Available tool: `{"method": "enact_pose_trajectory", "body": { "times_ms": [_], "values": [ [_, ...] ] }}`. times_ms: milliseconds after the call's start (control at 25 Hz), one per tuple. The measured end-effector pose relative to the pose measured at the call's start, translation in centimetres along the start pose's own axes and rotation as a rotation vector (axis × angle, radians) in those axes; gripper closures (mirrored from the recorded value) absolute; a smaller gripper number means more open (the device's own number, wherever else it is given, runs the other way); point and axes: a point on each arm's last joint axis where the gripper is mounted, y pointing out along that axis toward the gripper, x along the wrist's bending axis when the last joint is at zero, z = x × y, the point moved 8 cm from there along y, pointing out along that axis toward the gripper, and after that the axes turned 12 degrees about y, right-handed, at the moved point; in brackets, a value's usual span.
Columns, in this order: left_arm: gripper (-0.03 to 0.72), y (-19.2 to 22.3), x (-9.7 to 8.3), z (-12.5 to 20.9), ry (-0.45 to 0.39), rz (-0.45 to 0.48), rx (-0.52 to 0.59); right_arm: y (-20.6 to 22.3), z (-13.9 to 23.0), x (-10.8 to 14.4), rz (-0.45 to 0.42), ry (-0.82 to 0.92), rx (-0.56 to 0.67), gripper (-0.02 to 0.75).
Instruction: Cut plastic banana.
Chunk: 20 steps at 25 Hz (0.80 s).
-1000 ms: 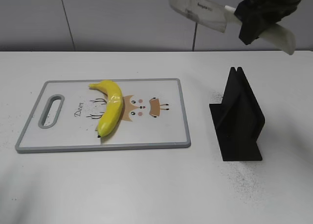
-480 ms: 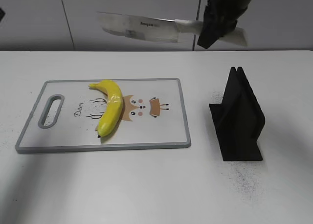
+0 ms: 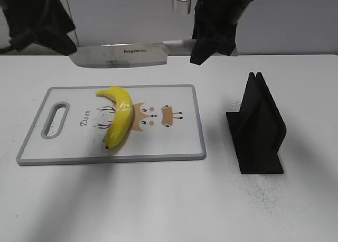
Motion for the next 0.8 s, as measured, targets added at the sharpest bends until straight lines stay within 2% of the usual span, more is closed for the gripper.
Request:
{"method": "enact_pose_trajectory", "body": {
  "times_ms": [240, 440, 680, 800],
  "values": [
    [0.210, 2.7, -0.1, 0.3, 0.009, 0.055, 0.005, 1.2, 0.1, 0.0, -0.026, -0.056, 0.000, 0.582],
    [0.234, 4.1, 0.2, 0.9, -0.003, 0.057, 0.015, 1.7, -0.7, 0.4, -0.061, -0.083, -0.053, 0.582],
    [0.344, 5.2, 0.5, 1.6, 0.002, 0.064, 0.031, 1.8, -1.1, 0.0, -0.040, -0.088, -0.076, 0.582],
    [0.447, 5.8, 0.7, 1.9, 0.002, 0.060, 0.038, 1.8, -1.2, -0.1, -0.035, -0.089, -0.080, 0.582]
  ]
}}
